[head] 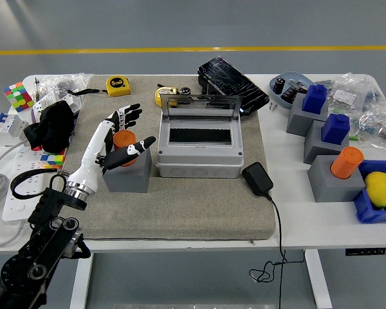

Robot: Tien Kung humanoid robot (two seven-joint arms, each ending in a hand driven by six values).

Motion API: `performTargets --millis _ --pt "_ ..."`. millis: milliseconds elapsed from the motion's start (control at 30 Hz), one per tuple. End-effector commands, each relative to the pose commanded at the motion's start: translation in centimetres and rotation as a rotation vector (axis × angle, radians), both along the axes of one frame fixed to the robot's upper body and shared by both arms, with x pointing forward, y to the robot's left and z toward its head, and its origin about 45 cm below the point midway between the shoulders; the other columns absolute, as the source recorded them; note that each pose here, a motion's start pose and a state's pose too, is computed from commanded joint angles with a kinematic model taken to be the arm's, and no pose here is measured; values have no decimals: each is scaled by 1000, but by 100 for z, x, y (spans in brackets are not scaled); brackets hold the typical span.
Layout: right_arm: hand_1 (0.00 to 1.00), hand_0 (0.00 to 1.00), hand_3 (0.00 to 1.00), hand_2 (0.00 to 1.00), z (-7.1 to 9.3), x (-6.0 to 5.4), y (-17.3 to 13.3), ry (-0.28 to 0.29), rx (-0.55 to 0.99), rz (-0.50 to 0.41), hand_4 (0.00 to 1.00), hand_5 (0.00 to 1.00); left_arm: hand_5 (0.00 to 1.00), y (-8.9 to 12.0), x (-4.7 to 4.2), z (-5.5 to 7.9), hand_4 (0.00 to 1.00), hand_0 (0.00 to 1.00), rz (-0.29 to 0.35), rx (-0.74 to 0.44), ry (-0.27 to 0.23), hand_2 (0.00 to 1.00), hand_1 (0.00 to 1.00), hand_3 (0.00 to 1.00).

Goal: Fetch the battery,place it into the box,close the lid of the box

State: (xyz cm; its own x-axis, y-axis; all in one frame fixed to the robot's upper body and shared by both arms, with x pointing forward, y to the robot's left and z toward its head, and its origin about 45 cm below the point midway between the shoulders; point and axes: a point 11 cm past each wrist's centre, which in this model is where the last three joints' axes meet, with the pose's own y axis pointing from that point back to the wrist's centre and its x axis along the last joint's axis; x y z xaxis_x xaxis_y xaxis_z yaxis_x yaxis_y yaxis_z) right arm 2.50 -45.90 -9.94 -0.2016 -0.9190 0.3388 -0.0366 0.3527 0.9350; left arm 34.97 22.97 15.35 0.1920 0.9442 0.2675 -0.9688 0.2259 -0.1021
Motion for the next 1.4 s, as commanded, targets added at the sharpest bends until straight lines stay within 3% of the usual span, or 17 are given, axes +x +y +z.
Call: performTargets --millis 200,233,400,433,1000,1033,1400 --pt "624 633 560 646 -3 -3 6 0 1 -1 983 436 196 21 3 -24 998 706 12 14 -3 774 763 781" --pt "625 633 560 646 -3 -3 7 1 2 -1 984 430 46 26 3 -29 998 584 14 17 -3 710 671 723" --pt "625 633 560 646 -4 -2 10 0 3 0 984 430 46 41 1 -59 998 584 19 26 2 710 671 723" --pt "625 633 560 646 -4 -3 10 0 3 0 984 429 2 44 0 -68 998 451 20 28 4 631 574 669" --pt "625 633 560 646 -10 2 24 -1 5 -1 985 428 2 -3 10 -152 998 392 21 -71 16 559 485 626" --pt "625 633 560 646 -11 2 27 -1 6 0 985 427 2 -5 12 -164 939 340 22 -84 21 443 394 510" --pt "625 633 561 646 -16 8 42 -1 8 3 985 427 2 26 57 -218 898 313 45 -152 43 409 365 480"
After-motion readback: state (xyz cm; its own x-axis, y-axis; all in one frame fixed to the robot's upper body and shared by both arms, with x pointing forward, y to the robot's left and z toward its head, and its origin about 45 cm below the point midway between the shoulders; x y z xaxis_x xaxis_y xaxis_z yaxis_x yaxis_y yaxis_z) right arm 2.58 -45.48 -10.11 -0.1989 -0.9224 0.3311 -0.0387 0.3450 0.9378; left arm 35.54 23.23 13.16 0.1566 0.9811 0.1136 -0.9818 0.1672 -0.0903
